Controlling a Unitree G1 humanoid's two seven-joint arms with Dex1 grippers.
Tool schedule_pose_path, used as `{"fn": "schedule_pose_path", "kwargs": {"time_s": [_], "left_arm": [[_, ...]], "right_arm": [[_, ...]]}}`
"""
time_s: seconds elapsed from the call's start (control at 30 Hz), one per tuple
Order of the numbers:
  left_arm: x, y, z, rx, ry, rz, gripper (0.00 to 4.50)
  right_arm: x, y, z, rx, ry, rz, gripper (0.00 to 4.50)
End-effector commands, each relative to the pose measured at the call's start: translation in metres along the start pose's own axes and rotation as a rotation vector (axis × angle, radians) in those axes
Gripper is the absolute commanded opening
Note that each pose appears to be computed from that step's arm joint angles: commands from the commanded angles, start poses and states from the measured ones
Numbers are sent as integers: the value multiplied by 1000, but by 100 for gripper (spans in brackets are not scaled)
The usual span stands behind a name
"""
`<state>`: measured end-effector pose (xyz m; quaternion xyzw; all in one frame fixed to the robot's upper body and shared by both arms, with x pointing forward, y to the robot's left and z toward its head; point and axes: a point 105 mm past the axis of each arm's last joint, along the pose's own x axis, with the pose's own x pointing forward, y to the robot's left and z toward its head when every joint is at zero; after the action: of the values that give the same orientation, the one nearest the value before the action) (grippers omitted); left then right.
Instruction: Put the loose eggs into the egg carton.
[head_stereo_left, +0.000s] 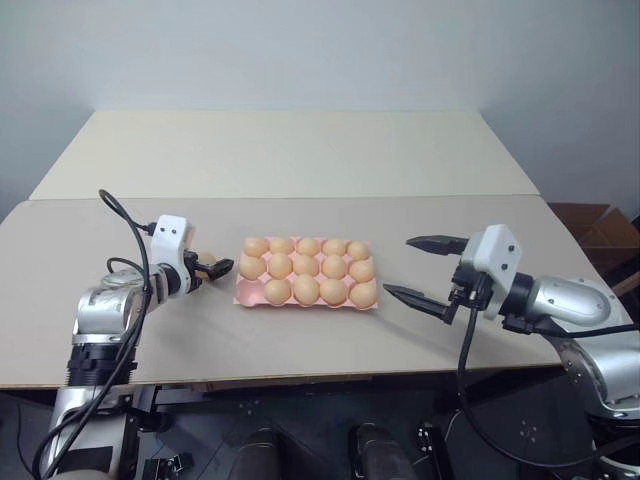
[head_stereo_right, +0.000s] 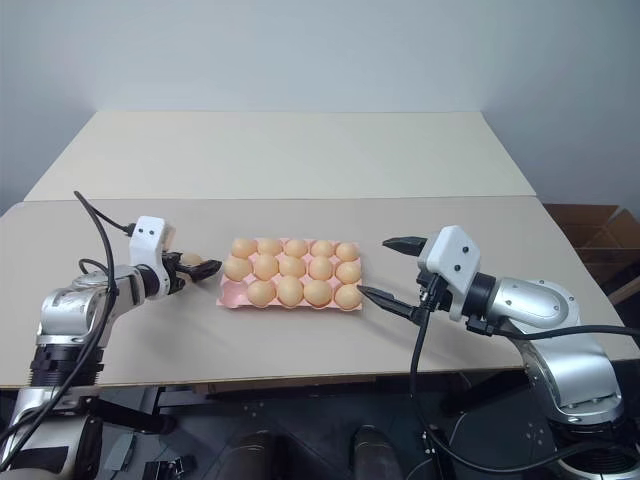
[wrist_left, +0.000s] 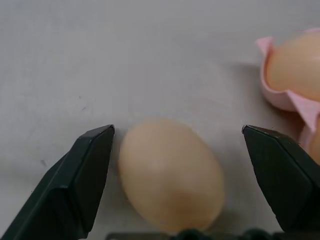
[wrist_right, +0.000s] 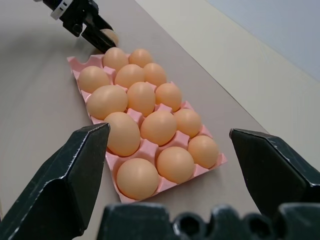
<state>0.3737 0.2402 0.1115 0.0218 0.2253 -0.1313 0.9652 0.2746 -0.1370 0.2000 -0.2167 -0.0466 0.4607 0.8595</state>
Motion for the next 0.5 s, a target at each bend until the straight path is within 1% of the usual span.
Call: {"fn": "schedule_pose_path", "kwargs": {"time_s": [0.03, 0.13, 0.17, 0.23, 0.27, 0.37, 0.43, 0.5], "left_arm": [[-2, 2, 13, 22, -27, 15, 323], [-5, 3, 17, 37, -42, 19, 226], [-7, 1, 22, 57, -58, 13, 210], [-14, -2, 33, 119, -104, 5, 206], [-19, -9, 42, 154, -147, -36, 206], [-40, -44, 57, 234, -235, -251, 206], [-48, -63, 53, 289, -225, -366, 206], [-52, -75, 47, 312, -219, -436, 206]], "right_arm": [[-4, -4, 14, -49, -37, -40, 450], [-4, -5, 15, -45, -41, -52, 450], [-4, -6, 15, -43, -44, -55, 450], [-4, -6, 16, -42, -45, -61, 450], [-4, -7, 16, -40, -45, -65, 450], [-4, -7, 14, -35, -39, -71, 450], [-3, -7, 14, -33, -35, -74, 450], [-2, -7, 14, -31, -34, -78, 450]]}}
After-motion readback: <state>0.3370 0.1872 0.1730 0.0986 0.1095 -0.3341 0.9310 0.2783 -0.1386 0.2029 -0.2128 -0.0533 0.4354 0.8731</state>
